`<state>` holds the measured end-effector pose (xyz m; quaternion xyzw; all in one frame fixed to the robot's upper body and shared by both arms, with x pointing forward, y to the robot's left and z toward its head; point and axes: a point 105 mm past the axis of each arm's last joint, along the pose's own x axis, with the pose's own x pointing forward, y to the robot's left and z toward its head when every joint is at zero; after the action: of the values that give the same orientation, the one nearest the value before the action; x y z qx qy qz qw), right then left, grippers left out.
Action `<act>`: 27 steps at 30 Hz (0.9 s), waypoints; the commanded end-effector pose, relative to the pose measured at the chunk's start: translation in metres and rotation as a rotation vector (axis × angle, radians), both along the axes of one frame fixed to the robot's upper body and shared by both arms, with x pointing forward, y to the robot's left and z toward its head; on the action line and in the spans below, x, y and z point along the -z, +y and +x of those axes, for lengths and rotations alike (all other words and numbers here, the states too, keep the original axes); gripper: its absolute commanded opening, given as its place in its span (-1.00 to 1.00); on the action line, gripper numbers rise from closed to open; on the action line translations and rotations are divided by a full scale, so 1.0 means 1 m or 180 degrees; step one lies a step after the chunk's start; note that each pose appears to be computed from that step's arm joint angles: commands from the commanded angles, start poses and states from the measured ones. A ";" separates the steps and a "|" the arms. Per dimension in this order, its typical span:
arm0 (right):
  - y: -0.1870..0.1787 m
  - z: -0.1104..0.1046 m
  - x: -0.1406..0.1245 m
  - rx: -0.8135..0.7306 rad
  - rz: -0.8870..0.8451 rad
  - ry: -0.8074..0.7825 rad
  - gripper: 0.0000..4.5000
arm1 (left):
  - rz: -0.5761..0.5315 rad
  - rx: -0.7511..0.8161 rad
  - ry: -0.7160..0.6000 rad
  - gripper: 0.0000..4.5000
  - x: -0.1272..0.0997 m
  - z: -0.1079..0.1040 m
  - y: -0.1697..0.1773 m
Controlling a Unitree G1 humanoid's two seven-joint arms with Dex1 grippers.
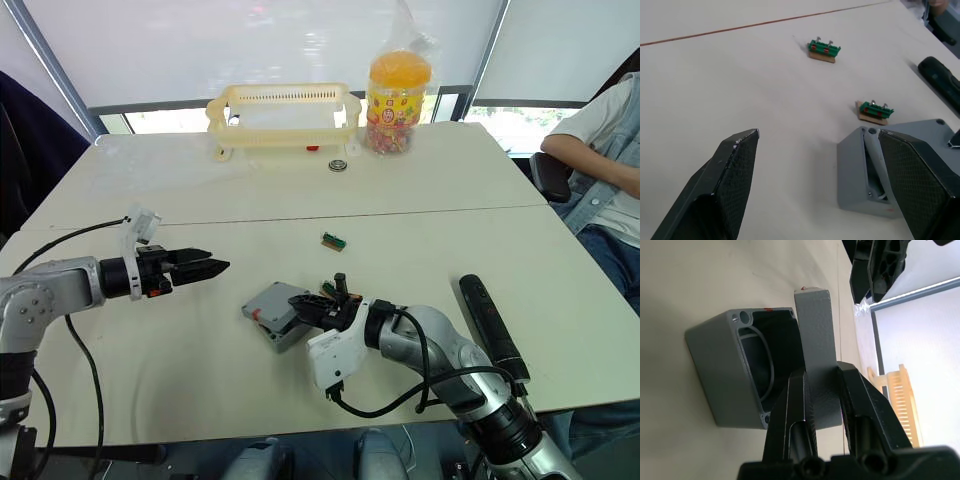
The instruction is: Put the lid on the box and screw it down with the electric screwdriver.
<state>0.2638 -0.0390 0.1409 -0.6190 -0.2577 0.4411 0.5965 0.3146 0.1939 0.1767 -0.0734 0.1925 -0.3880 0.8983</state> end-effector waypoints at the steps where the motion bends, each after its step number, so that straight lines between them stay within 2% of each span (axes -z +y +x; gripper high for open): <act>1: 0.004 0.002 -0.011 0.0023 0.0090 -0.0158 -0.85 | -0.0016 0.0036 -0.0100 0.73 -0.010 0.001 -0.003; 11: 0.006 -0.008 -0.025 -0.0066 0.0326 -0.0337 -0.85 | -0.0040 0.0021 -0.0097 0.73 -0.010 -0.001 -0.002; 16: 0.003 0.005 -0.027 0.0221 0.0229 -0.0369 -0.85 | -0.0073 -0.0013 -0.0120 0.73 -0.010 0.002 -0.003; 27: 0.011 0.000 -0.022 0.0439 0.0105 -0.0160 -0.85 | -0.0150 0.0000 -0.0136 0.73 -0.009 0.010 -0.011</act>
<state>0.2706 -0.0330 0.1489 -0.6371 -0.2104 0.3893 0.6311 0.3221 0.1834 0.1772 -0.0928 0.1834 -0.3911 0.8971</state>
